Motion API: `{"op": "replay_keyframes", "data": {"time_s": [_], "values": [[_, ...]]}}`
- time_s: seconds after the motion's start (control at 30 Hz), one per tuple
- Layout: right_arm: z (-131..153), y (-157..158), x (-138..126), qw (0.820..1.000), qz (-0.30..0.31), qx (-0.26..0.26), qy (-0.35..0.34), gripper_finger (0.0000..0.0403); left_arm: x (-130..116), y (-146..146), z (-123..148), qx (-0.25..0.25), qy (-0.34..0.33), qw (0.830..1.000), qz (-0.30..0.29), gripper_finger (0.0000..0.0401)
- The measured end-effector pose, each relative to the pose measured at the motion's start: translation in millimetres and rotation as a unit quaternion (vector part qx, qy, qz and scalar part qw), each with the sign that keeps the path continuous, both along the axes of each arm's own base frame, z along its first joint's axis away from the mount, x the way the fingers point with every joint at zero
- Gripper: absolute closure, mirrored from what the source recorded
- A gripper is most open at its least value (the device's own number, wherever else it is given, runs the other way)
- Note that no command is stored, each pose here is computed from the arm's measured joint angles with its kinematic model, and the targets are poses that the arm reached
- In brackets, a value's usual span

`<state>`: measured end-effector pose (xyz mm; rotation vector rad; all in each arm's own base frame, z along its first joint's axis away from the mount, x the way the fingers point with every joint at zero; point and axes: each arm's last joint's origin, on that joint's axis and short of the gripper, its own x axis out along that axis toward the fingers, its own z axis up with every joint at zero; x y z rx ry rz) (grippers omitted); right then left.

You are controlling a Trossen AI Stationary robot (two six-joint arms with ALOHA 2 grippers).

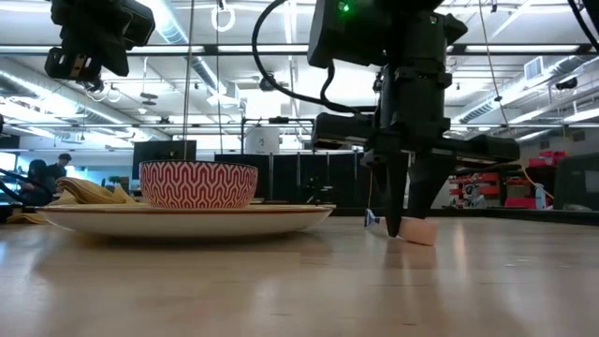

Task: Set table place
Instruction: Put the orange fork to the right side of the yellow plate

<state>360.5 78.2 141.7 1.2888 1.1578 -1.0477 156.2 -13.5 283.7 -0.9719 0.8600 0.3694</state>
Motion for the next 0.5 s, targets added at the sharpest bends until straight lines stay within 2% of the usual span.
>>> {"op": "replay_keyframes", "data": {"time_s": [0.17,0.5], "values": [[0.0,0.4,1.8,1.0,-0.001,0.003,-0.01,0.0324,0.0,0.0,0.0,0.0,0.0,1.0,0.0,0.0392],[0.5,1.2,7.1,0.999,0.006,0.006,-0.037,0.0332,0.0,0.0,0.0,0.0,0.0,1.0,0.0,0.0392]]}}
